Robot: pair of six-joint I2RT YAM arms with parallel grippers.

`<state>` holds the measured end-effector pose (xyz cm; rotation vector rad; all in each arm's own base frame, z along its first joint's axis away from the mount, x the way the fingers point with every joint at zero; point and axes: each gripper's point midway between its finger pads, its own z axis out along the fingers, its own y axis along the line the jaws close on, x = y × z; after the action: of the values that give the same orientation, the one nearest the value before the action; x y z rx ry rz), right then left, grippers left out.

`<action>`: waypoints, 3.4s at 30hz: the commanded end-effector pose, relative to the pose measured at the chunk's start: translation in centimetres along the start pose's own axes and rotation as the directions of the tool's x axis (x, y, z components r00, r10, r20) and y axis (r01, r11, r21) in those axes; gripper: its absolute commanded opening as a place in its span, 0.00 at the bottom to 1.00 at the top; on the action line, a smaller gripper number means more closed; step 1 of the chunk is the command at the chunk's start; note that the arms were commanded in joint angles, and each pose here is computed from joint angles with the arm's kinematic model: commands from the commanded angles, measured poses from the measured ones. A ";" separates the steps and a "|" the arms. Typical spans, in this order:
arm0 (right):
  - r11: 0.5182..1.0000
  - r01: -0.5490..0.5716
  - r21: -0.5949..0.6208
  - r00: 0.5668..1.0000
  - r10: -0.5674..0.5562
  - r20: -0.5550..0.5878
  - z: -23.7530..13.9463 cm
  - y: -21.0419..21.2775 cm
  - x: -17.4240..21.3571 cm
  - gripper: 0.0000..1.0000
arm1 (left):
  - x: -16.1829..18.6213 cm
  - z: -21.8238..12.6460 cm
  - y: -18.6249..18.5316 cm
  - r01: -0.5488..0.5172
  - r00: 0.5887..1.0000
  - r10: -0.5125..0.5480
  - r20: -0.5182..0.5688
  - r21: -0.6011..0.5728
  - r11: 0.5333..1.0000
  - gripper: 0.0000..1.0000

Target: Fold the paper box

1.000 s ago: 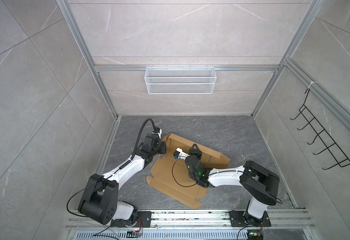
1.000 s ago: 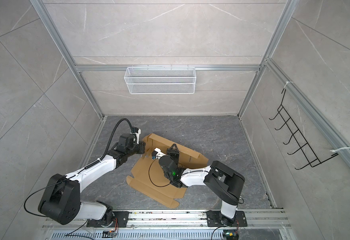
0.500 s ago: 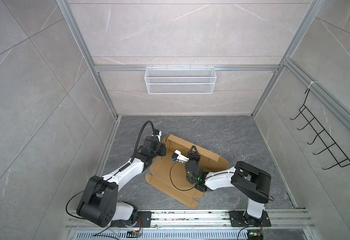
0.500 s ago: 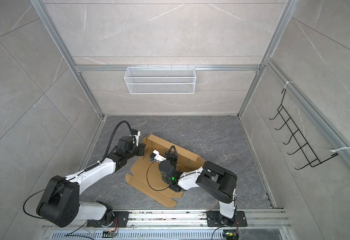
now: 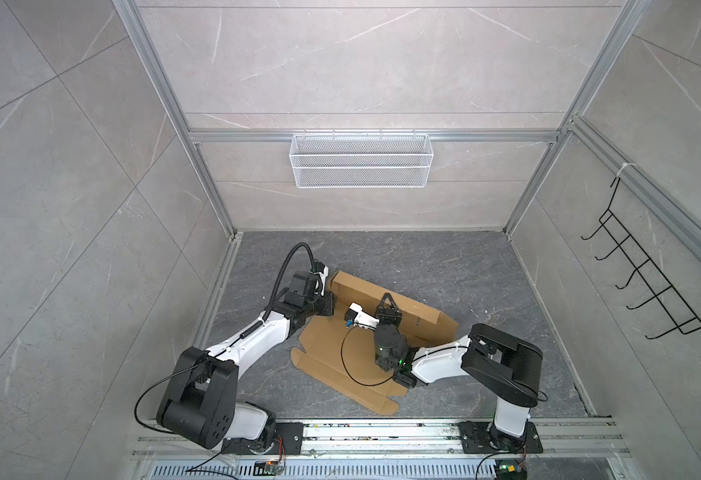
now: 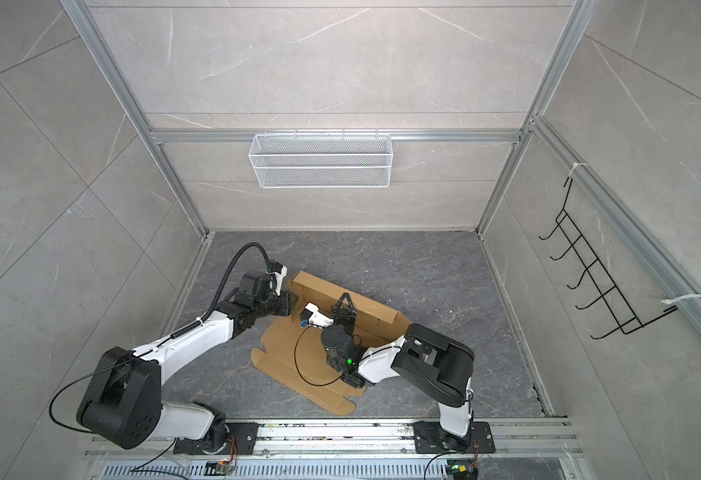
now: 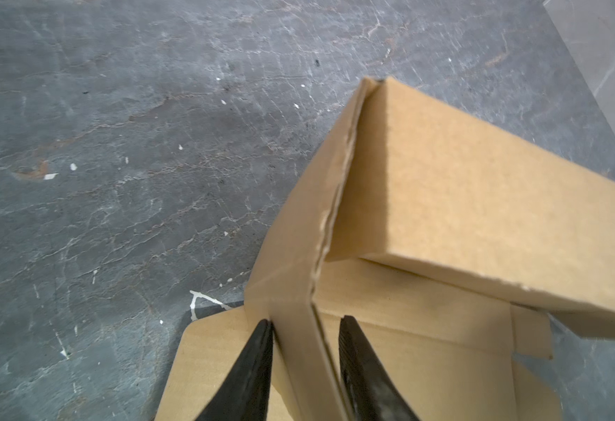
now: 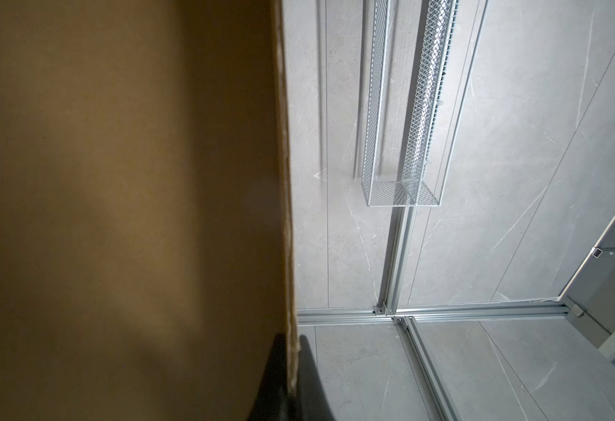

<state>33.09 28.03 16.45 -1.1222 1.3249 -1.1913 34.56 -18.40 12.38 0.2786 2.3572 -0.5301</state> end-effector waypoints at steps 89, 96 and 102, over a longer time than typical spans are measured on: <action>0.987 0.110 -0.119 0.991 -0.100 0.086 -1.0 4.3 -0.6 0.00 | -1.7 -1.4 3.2 0.031 0.983 0.009 -0.183 0.216 0.976 0.61; 0.986 0.110 -0.122 0.991 -0.100 0.089 -1.0 4.6 -0.6 0.00 | -1.5 -0.1 1.8 -0.029 0.989 0.063 -0.131 0.250 0.968 0.62; 0.986 0.108 -0.127 0.991 -0.097 0.090 -1.0 4.7 -0.6 0.00 | -1.5 0.4 1.5 -0.071 0.992 0.096 -0.088 0.253 0.965 0.62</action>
<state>32.84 28.23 16.37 -1.1310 1.3385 -1.1473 35.16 -16.98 10.53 0.5076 2.4752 -0.8155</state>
